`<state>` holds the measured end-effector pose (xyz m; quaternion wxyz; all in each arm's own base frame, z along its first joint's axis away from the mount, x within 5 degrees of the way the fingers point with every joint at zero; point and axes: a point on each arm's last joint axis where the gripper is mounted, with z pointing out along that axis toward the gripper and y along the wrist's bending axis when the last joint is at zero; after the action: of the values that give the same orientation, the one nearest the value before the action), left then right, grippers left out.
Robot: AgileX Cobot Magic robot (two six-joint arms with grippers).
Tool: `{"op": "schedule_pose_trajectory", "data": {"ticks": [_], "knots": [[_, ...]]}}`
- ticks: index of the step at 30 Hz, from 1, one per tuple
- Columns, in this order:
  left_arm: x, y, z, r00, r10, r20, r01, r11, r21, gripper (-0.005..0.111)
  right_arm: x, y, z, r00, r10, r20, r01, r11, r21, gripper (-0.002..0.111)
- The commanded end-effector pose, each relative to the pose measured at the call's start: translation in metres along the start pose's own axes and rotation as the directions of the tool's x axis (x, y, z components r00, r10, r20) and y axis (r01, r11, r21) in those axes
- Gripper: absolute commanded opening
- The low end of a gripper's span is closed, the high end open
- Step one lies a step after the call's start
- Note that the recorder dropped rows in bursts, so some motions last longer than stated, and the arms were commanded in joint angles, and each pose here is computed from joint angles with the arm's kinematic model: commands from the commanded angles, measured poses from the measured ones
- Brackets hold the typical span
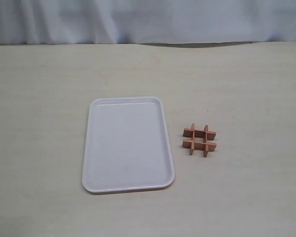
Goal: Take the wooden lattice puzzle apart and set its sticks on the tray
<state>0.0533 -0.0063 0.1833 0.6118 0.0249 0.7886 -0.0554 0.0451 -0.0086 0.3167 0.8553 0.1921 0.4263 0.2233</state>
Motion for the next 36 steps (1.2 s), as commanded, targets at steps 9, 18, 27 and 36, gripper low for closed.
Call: {"op": "schedule_pose_trajectory", "data": {"ticks": [9,18,27,36], "knots": [[-0.001,0.0,0.0,1.0,0.002,0.011,-0.002,1.0,0.004,0.0,0.031,-0.023,0.124,0.579,-0.485,-0.655,0.645,0.764,0.005,0.005],[-0.001,0.0,0.0,1.0,0.002,0.011,-0.002,1.0,0.004,0.0,0.123,-0.08,0.144,-0.008,-0.364,-0.932,0.731,0.634,-0.254,0.005],[-0.001,0.0,0.0,1.0,0.002,0.011,-0.002,1.0,0.004,0.0,0.202,-0.072,0.147,-0.563,-0.342,-0.752,0.313,0.754,-0.577,0.005],[-0.001,0.0,0.0,1.0,0.002,0.011,-0.002,1.0,0.004,0.0,0.245,-0.115,0.134,-0.736,-0.432,-0.521,0.11,0.683,-0.722,0.006]]}}
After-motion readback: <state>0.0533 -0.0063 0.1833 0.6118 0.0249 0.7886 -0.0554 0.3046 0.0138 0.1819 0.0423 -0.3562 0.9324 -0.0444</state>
